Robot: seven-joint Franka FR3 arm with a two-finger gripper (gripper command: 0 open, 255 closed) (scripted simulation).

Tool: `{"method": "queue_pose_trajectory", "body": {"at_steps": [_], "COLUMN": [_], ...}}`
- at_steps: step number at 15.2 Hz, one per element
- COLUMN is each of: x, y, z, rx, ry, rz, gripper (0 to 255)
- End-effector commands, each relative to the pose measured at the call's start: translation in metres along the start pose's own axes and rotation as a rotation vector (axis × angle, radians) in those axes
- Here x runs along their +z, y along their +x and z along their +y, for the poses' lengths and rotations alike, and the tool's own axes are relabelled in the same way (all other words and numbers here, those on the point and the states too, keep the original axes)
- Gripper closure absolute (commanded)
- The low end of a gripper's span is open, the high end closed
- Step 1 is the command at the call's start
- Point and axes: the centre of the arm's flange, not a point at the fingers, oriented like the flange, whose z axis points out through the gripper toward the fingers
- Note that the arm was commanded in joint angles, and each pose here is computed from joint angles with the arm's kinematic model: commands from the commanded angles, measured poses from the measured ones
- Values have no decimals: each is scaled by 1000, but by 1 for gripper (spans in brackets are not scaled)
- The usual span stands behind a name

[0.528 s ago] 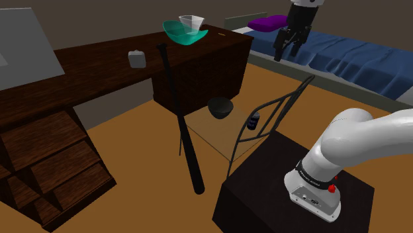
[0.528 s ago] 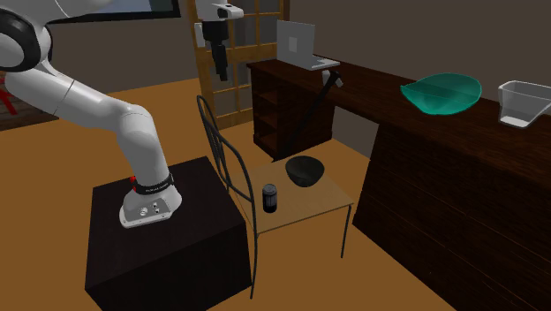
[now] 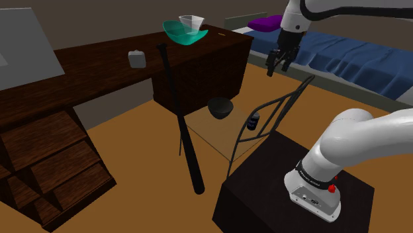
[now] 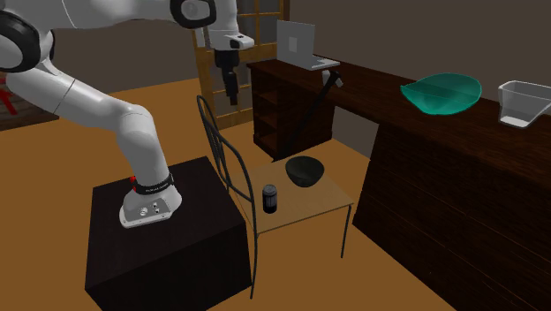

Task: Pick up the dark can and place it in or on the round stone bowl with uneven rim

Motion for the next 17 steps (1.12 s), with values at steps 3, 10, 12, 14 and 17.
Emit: {"method": "queue_pose_trajectory", "body": {"at_steps": [3,10,12,14,17], "x": [47,133,157,181,218], "y": [16,41,48,55,66], "z": [15,41,48,56,67], "rx": [12,34,40,46,56], "ry": [3,9,10,12,14], "rz": [-1,-5,-7,-8,-10], "gripper": [0,0,0,0,0]}}
